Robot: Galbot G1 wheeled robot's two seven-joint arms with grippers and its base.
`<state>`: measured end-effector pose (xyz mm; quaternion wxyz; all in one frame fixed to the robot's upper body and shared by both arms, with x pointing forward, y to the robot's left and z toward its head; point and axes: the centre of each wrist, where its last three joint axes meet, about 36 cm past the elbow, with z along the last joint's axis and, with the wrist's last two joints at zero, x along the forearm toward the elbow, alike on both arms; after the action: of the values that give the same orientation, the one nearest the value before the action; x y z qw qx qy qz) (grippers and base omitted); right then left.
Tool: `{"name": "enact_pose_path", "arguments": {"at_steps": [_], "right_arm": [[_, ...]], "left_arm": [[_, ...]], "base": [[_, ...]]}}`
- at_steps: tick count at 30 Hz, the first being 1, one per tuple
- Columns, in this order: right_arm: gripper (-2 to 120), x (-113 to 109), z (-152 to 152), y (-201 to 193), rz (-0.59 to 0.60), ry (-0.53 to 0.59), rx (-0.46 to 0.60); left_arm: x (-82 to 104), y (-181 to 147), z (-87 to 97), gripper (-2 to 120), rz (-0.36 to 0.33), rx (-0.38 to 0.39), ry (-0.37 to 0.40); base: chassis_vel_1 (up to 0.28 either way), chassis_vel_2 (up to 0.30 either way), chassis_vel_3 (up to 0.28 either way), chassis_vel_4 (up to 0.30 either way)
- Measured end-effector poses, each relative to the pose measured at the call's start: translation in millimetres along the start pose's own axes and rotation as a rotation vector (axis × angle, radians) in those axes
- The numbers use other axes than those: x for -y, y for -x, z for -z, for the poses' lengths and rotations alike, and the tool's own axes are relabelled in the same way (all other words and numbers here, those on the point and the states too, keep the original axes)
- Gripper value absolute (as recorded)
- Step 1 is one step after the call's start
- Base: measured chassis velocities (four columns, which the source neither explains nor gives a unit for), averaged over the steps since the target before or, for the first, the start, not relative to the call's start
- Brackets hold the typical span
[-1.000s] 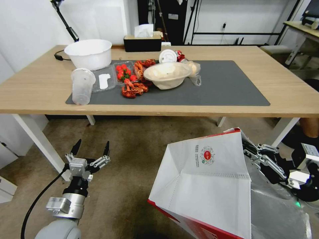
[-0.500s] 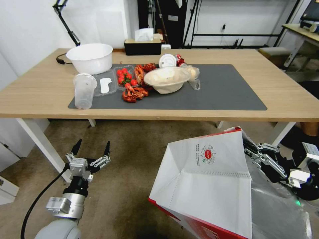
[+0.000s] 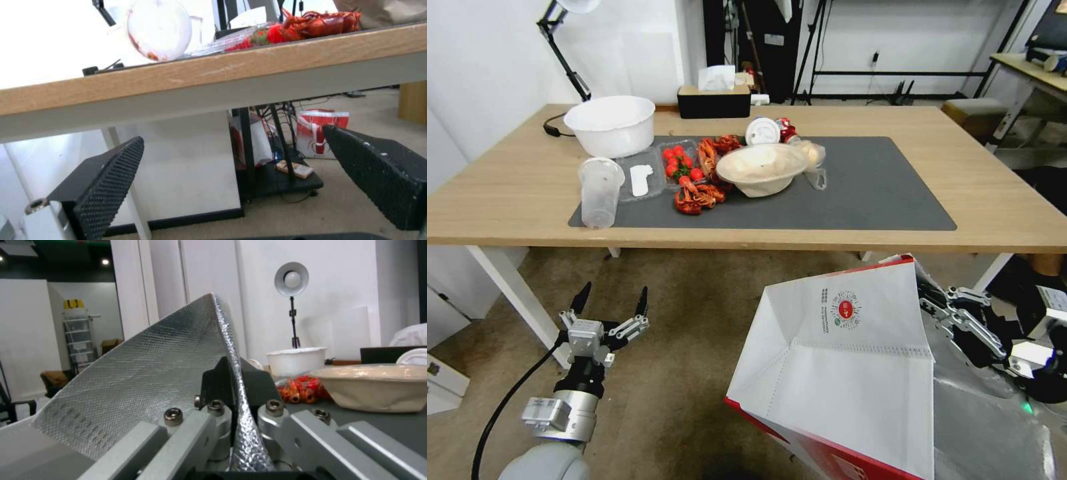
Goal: Pick up the food delivery bag from the floor and place it on the table.
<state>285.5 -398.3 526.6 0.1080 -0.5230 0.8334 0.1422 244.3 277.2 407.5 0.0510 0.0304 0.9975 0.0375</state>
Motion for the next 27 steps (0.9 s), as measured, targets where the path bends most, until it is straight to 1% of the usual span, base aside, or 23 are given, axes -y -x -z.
{"name": "enact_pose_path", "arguments": {"at_steps": [15,22,27], "right_arm": [[0,-2.4,-0.4,1.9,0.003,-0.001,0.003],[0,-3.4,-2.2,2.1,0.000,0.001,-0.005],[0,-3.0,-2.6,2.2,-0.001,0.001,-0.004]], "left_arm": [[1.0,0.8,1.0,100,-0.003,-0.002,0.001],[1.3,0.3,-5.2,100,0.000,-0.009,-0.003],[1.8,1.6,-5.1,100,-0.002,-0.007,-0.004]], "base": [[0.000,0.000,0.000,0.000],[0.000,0.000,0.000,0.000],[0.000,0.000,0.000,0.000]]}}
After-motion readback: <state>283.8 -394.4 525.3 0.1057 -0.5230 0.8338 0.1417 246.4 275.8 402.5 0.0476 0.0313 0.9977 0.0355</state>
